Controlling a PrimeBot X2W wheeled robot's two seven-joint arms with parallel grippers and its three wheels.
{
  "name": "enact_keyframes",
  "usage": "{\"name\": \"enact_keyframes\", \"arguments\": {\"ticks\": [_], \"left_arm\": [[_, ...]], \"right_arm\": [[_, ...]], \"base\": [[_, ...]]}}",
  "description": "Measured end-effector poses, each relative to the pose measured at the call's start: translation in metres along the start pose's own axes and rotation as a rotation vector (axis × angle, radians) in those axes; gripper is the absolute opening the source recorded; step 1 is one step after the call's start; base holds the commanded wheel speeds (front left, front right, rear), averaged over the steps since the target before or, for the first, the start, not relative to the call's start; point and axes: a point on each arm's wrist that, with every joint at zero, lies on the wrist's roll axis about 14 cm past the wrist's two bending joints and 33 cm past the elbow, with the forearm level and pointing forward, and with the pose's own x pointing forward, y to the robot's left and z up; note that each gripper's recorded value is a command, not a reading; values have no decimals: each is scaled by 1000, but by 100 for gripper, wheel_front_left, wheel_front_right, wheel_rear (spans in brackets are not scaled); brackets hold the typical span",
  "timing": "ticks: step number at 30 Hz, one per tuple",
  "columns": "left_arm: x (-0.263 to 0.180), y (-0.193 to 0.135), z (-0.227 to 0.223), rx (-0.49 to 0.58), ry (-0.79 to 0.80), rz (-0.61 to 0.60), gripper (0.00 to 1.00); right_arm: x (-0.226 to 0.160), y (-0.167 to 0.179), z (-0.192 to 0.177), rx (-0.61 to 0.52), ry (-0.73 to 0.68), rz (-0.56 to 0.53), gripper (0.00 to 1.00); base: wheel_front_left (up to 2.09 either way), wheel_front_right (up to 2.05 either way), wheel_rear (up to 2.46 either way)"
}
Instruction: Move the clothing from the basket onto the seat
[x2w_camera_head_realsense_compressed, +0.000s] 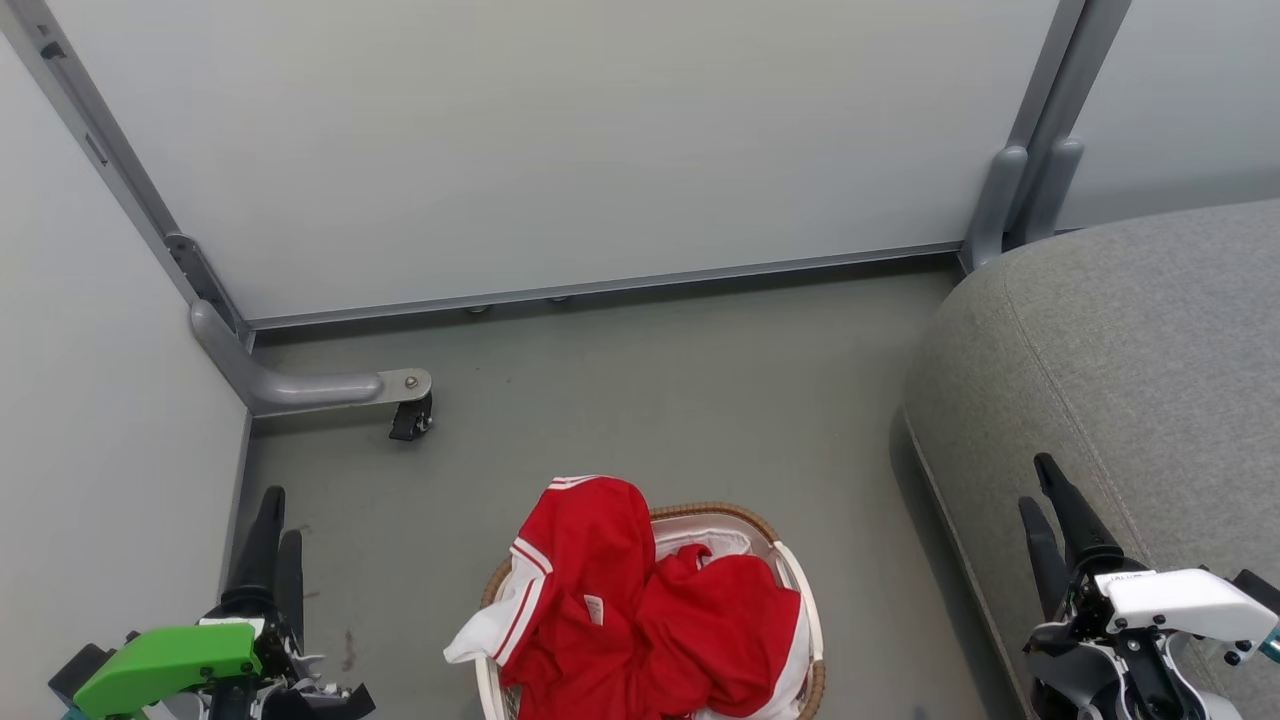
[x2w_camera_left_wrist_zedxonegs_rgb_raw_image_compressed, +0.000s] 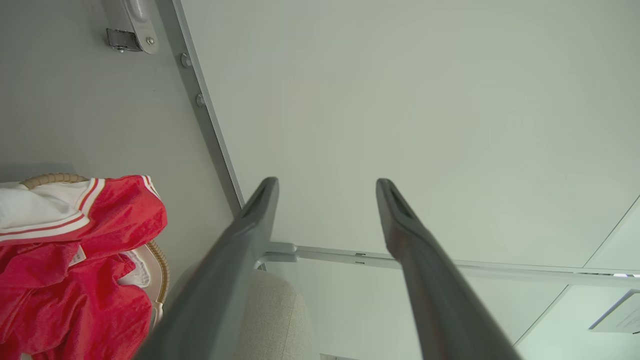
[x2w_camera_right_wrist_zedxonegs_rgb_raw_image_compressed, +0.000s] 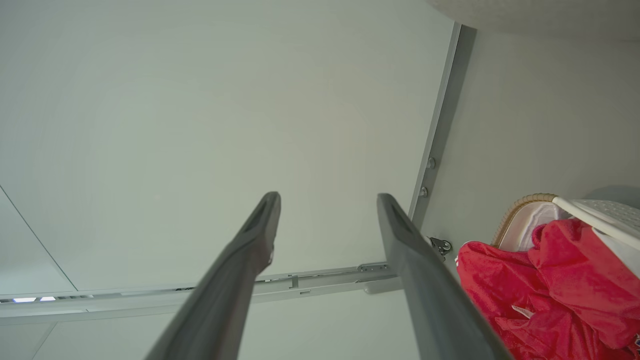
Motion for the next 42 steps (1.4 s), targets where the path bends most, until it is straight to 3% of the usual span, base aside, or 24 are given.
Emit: {"name": "enact_keyframes", "arguments": {"ticks": [6,23,42], "left_arm": [[0,3,1,74,-9,14,100],[1,8,1,489,12,34,100],[5,3,2,849,18,4,100]], "right_arm": [[1,1,-1,-82,0,-1,100],[5,6,-3,-480,5,11,100],[15,16,-18,-830,40,66,100]], "base": [[0,0,0],[0,0,0],[0,0,0]]}}
